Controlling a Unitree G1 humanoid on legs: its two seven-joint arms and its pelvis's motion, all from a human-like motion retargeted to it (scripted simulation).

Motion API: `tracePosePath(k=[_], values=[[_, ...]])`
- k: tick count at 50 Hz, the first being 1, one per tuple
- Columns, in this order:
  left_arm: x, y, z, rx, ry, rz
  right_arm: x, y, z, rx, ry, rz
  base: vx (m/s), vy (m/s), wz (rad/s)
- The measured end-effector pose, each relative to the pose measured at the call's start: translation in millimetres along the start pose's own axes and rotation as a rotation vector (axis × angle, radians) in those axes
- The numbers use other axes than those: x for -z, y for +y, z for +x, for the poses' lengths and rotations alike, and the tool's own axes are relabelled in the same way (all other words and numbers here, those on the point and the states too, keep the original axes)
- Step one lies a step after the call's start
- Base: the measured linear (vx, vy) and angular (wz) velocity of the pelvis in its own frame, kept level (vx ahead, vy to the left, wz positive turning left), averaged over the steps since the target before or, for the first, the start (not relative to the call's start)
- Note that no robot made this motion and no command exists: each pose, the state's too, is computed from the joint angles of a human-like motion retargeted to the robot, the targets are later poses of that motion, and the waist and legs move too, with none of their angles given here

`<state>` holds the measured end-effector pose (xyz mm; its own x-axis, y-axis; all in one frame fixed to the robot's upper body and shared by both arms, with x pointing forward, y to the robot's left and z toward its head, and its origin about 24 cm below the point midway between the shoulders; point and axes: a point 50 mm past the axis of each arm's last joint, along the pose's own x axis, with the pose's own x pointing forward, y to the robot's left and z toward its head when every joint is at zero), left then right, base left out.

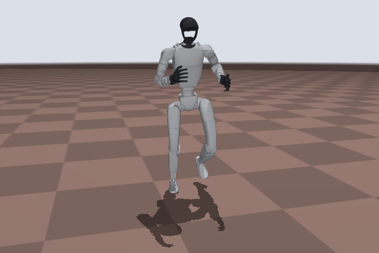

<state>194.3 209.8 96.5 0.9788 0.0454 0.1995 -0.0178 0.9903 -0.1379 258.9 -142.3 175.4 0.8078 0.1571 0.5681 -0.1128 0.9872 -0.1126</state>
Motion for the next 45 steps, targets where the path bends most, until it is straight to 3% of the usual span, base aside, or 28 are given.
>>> tracePosePath(k=[7,13,15,18,21,25,32,35,38,41,45], values=[[-31.4,93.1,-64.7,-0.147,0.209,0.395,-61.7,28.8,21.1,-0.201,-0.284,0.24,1.09,0.15,-1.13],[-32.4,92.1,-43.5,-0.115,0.132,0.409,-25.7,44.7,-0.4,-0.392,-0.052,0.691,1.13,0.31,0.65],[-20.5,71.2,-18.0,-0.074,0.058,0.371,-2.1,39.3,-14.2,-0.248,0.043,0.557,1.12,0.24,0.74],[-18.7,11.3,40.9,0.015,-0.129,0.322,28.9,23.8,-44.2,0.0,0.182,0.111,1.04,0.18,0.21],[-56.2,-72.9,78.0,0.276,-0.374,0.235,41.9,7.2,-89.8,0.104,0.344,0.133,1.0,0.15,0.6],[-112.6,-170.7,69.8,0.694,-0.707,0.222,33.5,-28.0,-132.9,0.066,0.491,0.226,1.05,0.05,1.35],[-179.6,-233.4,32.3,0.991,-1.093,0.206,24.7,-82.6,-153.7,0.034,0.643,0.05,1.18,-0.18,0.99],[-189.7,-221.0,37.4,0.915,-1.117,0.163,28.7,-85.9,-151.3,0.031,0.642,-0.03,1.18,-0.27,-0.56],[-166.9,-181.9,58.2,0.658,-0.999,0.124,42.3,-74.7,-133.8,0.061,0.57,-0.134,1.07,-0.18,-0.99],[-93.9,-128.5,70.8,0.341,-0.649,0.086,52.7,-46.8,-98.6,0.113,0.436,-0.117,1.01,-0.11,-0.65],[-19.2,-43.8,29.7,0.116,-0.226,0.119,26.9,-0.1,-37.8,0.058,0.153,0.021,1.04,-0.05,-0.76]])
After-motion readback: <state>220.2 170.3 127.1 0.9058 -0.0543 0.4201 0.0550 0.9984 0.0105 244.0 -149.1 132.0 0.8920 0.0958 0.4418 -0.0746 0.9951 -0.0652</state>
